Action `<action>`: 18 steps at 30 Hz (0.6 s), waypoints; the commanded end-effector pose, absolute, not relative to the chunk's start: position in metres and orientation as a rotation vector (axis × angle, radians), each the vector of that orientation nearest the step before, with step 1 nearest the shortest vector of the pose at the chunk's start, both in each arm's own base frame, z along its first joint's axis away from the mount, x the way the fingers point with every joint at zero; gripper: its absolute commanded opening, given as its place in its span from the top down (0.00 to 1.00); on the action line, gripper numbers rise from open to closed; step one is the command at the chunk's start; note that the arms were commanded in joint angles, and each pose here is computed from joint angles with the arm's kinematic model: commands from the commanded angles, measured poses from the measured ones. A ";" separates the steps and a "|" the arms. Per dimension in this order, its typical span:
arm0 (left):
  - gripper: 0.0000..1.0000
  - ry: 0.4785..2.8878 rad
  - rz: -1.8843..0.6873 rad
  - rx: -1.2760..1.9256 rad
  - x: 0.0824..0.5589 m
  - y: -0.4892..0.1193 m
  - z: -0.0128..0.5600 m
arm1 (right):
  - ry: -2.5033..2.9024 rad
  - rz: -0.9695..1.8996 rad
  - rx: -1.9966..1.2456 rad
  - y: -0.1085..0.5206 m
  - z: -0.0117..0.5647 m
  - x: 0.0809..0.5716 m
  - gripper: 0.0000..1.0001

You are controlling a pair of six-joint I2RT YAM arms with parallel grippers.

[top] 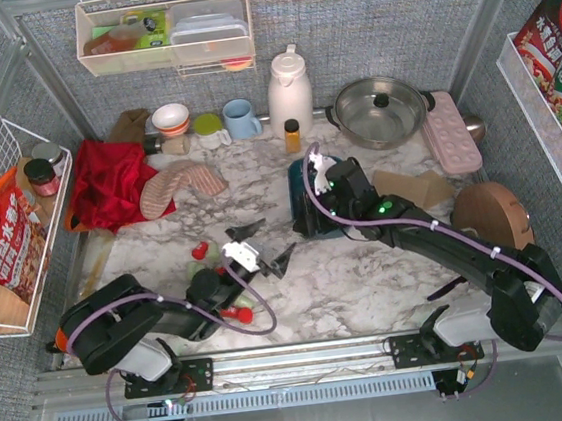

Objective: Mix the coffee capsules in the storage basket

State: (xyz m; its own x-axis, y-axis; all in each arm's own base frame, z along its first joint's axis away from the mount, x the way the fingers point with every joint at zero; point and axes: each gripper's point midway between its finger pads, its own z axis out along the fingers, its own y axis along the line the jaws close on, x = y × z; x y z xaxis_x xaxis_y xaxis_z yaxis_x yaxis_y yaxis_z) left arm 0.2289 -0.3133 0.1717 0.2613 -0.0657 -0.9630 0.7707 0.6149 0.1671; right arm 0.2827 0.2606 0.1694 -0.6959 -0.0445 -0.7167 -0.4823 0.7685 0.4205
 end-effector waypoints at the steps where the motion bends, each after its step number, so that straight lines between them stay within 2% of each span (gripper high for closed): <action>1: 0.01 1.336 -0.551 0.321 0.257 -0.258 0.175 | 2.201 0.390 -0.261 0.216 0.163 0.327 0.90; 3: 0.01 1.432 -0.509 0.185 0.261 -0.233 0.164 | 2.208 0.225 -0.230 0.196 0.149 0.342 0.89; 4: 0.01 1.497 -0.483 0.134 0.262 -0.225 0.156 | 2.201 0.176 -0.213 0.191 0.149 0.352 0.85; 8: 0.01 1.843 -0.235 -0.160 0.262 -0.177 0.116 | 2.260 0.102 -0.216 0.186 0.122 0.372 0.50; 11: 0.01 1.932 -0.089 -0.263 0.248 -0.144 0.100 | 2.297 0.100 -0.229 0.189 0.103 0.381 0.36; 15: 0.01 2.030 -0.072 -0.364 0.227 -0.126 0.080 | 2.316 0.124 -0.246 0.195 0.094 0.383 0.25; 18: 0.01 2.087 -0.108 -0.437 0.214 -0.122 0.069 | 2.310 0.146 -0.261 0.196 0.094 0.379 0.22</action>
